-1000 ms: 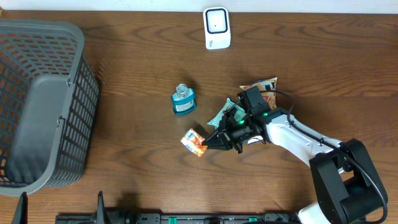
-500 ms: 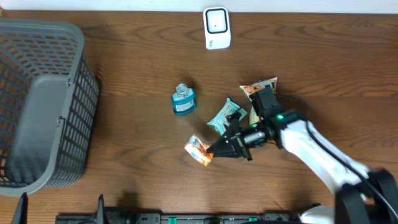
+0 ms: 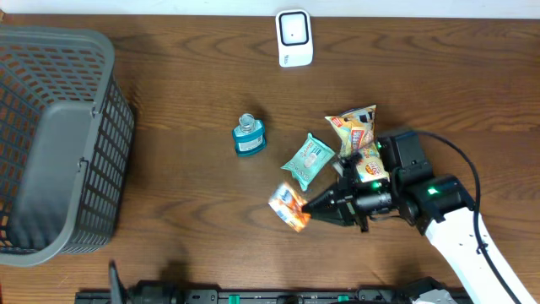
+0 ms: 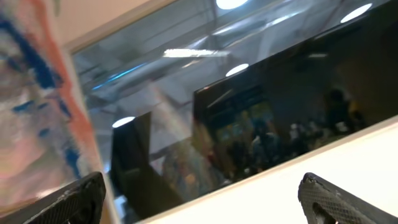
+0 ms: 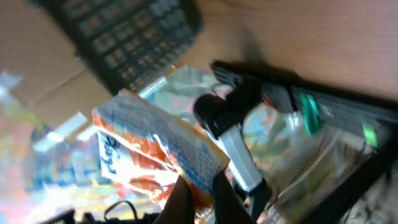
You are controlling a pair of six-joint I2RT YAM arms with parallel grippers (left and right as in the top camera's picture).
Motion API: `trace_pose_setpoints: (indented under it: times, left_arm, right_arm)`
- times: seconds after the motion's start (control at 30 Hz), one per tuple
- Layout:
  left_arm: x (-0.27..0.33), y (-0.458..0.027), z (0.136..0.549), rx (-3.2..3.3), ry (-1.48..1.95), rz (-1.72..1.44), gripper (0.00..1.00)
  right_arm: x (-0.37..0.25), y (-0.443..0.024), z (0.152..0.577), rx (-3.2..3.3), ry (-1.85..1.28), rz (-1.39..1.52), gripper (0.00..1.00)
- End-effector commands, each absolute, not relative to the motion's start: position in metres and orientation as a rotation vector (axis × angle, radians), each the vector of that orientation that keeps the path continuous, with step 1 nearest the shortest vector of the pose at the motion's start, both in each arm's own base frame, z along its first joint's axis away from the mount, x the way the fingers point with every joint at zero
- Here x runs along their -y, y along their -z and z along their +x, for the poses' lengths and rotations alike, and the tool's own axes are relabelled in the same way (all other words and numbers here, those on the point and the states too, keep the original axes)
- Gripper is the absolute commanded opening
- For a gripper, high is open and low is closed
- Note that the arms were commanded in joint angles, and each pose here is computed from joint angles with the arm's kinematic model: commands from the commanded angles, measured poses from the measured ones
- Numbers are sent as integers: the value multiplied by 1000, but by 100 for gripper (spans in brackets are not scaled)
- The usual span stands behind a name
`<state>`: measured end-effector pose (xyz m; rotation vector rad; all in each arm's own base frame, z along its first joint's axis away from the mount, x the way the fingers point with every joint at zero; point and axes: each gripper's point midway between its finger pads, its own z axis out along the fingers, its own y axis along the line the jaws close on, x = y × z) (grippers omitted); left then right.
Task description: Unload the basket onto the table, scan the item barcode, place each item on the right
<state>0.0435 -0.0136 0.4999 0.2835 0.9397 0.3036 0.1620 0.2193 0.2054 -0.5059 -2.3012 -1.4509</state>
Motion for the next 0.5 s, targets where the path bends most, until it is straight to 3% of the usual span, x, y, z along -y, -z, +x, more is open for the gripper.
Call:
trace_pose_setpoints:
  times: [0.0, 0.13, 0.47]
  left_arm:
    - [-4, -494, 77, -1045, -368, 214, 99]
    - [4, -486, 93, -1076, -338, 258, 99]
    - [29, -475, 70, -976, -175, 321, 99]
  right_arm:
    - [-207, -199, 156, 2254, 1363, -637, 2]
    - [-199, -196, 155, 2263, 1358, -649, 2]
    - [-188, -187, 156, 2356, 1341, -612, 2]
